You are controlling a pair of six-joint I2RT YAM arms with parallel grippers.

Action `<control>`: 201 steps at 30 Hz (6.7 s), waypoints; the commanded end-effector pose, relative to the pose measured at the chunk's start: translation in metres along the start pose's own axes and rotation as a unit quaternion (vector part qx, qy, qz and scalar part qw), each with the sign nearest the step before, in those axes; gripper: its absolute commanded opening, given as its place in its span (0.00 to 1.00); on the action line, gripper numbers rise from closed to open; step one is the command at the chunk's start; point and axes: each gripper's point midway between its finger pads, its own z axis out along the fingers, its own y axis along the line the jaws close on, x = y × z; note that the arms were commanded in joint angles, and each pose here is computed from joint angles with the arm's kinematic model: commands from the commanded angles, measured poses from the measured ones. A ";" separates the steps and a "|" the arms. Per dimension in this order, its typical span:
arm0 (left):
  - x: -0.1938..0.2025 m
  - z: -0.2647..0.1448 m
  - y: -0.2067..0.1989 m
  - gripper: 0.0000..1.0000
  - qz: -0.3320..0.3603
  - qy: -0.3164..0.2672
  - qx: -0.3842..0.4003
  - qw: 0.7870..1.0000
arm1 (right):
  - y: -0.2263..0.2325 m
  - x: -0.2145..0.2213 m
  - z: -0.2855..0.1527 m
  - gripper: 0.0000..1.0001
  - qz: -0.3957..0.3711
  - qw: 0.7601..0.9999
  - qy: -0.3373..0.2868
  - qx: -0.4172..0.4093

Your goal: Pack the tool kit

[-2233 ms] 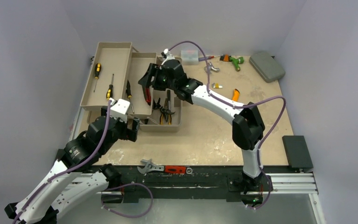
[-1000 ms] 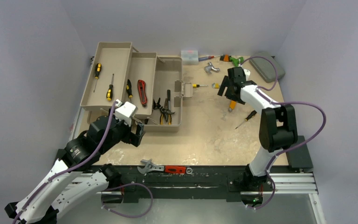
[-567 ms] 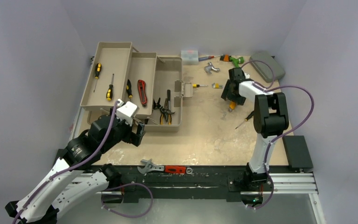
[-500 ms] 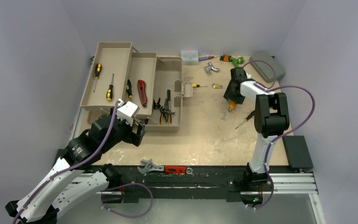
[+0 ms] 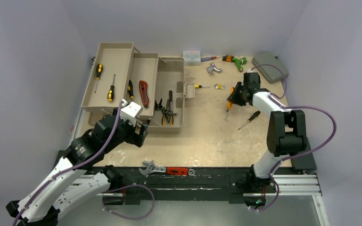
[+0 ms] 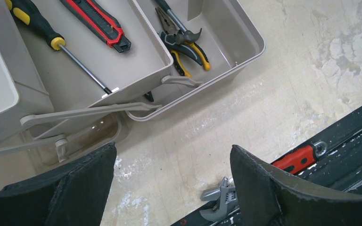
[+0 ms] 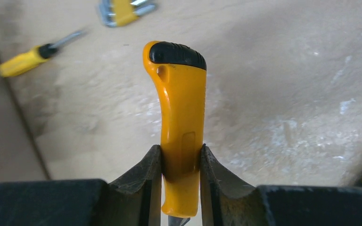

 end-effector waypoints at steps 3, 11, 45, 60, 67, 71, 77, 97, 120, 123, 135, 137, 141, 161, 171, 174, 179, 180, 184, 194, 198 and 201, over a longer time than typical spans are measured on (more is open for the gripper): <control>-0.017 -0.003 0.003 0.87 0.000 -0.028 -0.005 1.000 | 0.072 -0.030 -0.062 0.00 -0.034 0.980 -0.066 -0.187; -0.016 -0.004 0.004 0.87 0.000 -0.028 -0.009 1.000 | 0.143 -0.016 -0.127 0.00 -0.075 0.912 -0.076 -0.397; -0.019 -0.010 0.005 0.87 -0.006 -0.043 -0.006 0.999 | 0.355 0.043 -0.100 0.00 -0.026 0.910 -0.048 -0.411; -0.018 -0.010 0.007 0.87 -0.006 -0.043 -0.013 0.999 | 0.377 0.058 -0.059 0.59 0.012 0.917 -0.026 -0.399; -0.018 -0.010 0.007 0.87 -0.006 -0.042 -0.013 0.999 | 0.367 0.048 -0.092 0.80 -0.015 0.912 -0.050 -0.406; -0.018 -0.010 0.007 0.87 -0.006 -0.041 -0.014 0.999 | 0.350 0.040 -0.114 0.77 -0.051 0.917 -0.077 -0.389; -0.018 -0.009 0.008 0.87 -0.005 -0.040 -0.017 0.999 | 0.303 0.043 -0.132 0.77 -0.122 0.929 -0.091 -0.337; -0.018 -0.010 0.008 0.87 -0.007 -0.040 -0.015 0.999 | 0.057 0.010 -0.114 0.79 -0.039 0.994 -0.098 -0.021; -0.021 -0.016 0.004 0.87 -0.012 -0.052 -0.002 0.999 | -0.099 -0.004 -0.047 0.62 0.145 0.971 -0.074 0.176; -0.020 -0.016 0.003 0.87 -0.012 -0.052 0.001 0.999 | -0.111 -0.006 -0.032 0.58 0.146 0.965 -0.064 0.210; -0.021 -0.016 0.002 0.87 -0.013 -0.055 0.005 0.998 | -0.111 0.009 -0.015 0.00 0.183 0.961 -0.038 0.203; -0.021 -0.016 0.002 0.87 -0.013 -0.055 0.006 0.998 | -0.100 -0.003 -0.023 0.00 0.167 0.970 -0.051 0.172; -0.022 -0.016 0.001 0.87 -0.013 -0.055 0.008 0.998 | -0.039 -0.022 -0.037 0.00 0.125 0.991 -0.055 0.009; -0.089 -0.056 0.034 0.93 -0.085 -0.083 -0.086 0.989 | 0.278 -0.011 -0.196 0.00 -0.072 0.881 -0.087 -0.459; -0.138 -0.086 0.064 0.96 -0.096 -0.126 -0.154 0.975 | 0.398 0.003 -0.206 0.00 -0.089 0.830 -0.078 -0.545; -0.146 -0.096 0.074 0.98 -0.095 -0.140 -0.177 0.970 | 0.423 0.002 -0.199 0.00 -0.081 0.821 -0.080 -0.560; -0.149 -0.105 0.089 0.98 -0.086 -0.144 -0.218 0.961 | 0.458 0.000 -0.177 0.00 -0.061 0.812 -0.086 -0.574; -0.149 -0.106 0.090 0.98 -0.085 -0.143 -0.223 0.961 | 0.464 -0.001 -0.172 0.00 -0.058 0.811 -0.088 -0.575; -0.148 -0.109 0.094 0.98 -0.081 -0.143 -0.233 0.958 | 0.481 -0.006 -0.151 0.00 -0.051 0.814 -0.091 -0.571; -0.142 -0.119 0.100 0.99 -0.080 -0.146 -0.245 0.955 | 0.485 -0.014 -0.143 0.25 -0.051 0.818 -0.110 -0.563; -0.139 -0.120 0.101 0.99 -0.077 -0.144 -0.246 0.955 | 0.483 -0.015 -0.146 0.69 -0.050 0.824 -0.107 -0.555; -0.135 -0.118 0.100 0.99 -0.078 -0.142 -0.245 0.956 | 0.476 -0.014 -0.155 0.71 -0.060 0.828 -0.106 -0.547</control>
